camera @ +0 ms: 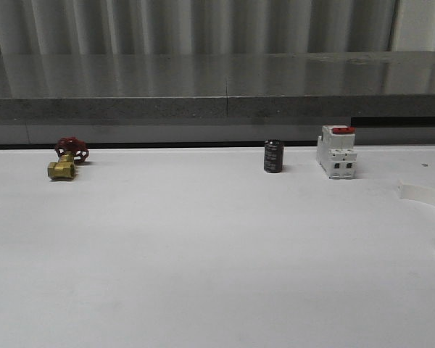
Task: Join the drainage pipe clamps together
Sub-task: 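Lower the left gripper onto the white clamp half and grasp it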
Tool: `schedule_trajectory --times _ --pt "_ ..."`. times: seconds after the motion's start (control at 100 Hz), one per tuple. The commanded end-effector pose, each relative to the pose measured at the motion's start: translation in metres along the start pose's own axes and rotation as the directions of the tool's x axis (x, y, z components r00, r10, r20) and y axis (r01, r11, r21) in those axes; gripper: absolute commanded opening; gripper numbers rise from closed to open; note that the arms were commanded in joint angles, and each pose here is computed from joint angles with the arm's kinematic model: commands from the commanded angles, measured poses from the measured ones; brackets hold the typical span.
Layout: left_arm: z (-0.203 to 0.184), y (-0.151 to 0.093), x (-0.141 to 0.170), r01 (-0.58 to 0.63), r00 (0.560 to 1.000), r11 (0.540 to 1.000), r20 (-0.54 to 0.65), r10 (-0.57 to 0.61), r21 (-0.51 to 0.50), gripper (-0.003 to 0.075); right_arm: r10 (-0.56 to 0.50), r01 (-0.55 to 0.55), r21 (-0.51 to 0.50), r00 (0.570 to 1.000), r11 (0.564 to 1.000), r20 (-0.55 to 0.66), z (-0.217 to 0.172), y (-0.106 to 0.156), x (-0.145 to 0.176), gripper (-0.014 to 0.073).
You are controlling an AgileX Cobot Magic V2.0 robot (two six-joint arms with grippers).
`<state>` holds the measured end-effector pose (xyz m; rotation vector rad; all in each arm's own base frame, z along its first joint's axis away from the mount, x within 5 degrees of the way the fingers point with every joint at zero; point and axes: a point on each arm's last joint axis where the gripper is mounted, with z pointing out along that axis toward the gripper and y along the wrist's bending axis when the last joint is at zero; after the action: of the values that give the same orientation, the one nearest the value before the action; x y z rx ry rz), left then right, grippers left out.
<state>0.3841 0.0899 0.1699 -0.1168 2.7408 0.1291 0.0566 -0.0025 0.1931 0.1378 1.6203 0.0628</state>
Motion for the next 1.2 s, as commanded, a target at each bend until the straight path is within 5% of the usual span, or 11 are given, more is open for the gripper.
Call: schedule_trajectory --times 0.0,0.56,0.66,0.91,1.19 --pt "-0.018 0.004 -0.015 0.015 0.994 1.000 0.104 -0.014 -0.009 0.0638 0.001 0.000 -0.008 0.993 1.000 0.116 -0.003 0.001 -0.014 -0.0069" --pt "0.007 0.002 -0.009 0.014 0.998 1.000 0.054 -0.014 0.000 0.0626 0.001 0.000 -0.008 0.993 1.000 0.116 -0.003 0.001 -0.014 -0.0069" --pt "0.007 0.002 -0.008 0.014 0.999 1.000 0.040 -0.014 0.001 0.0512 0.001 0.000 -0.008 0.993 1.000 0.116 -0.003 0.001 -0.014 -0.0069" --pt "0.001 0.000 -0.004 0.029 1.000 0.999 -0.008 -0.028 0.019 0.0022 0.001 0.000 -0.008 0.993 1.000 0.116 -0.003 0.001 -0.014 -0.0069" --pt "-0.055 -0.030 -0.011 0.041 0.998 0.993 0.041 -0.046 0.107 -0.0020 0.001 0.000 -0.008 0.993 1.000 0.116 -0.003 0.001 -0.014 -0.0069"
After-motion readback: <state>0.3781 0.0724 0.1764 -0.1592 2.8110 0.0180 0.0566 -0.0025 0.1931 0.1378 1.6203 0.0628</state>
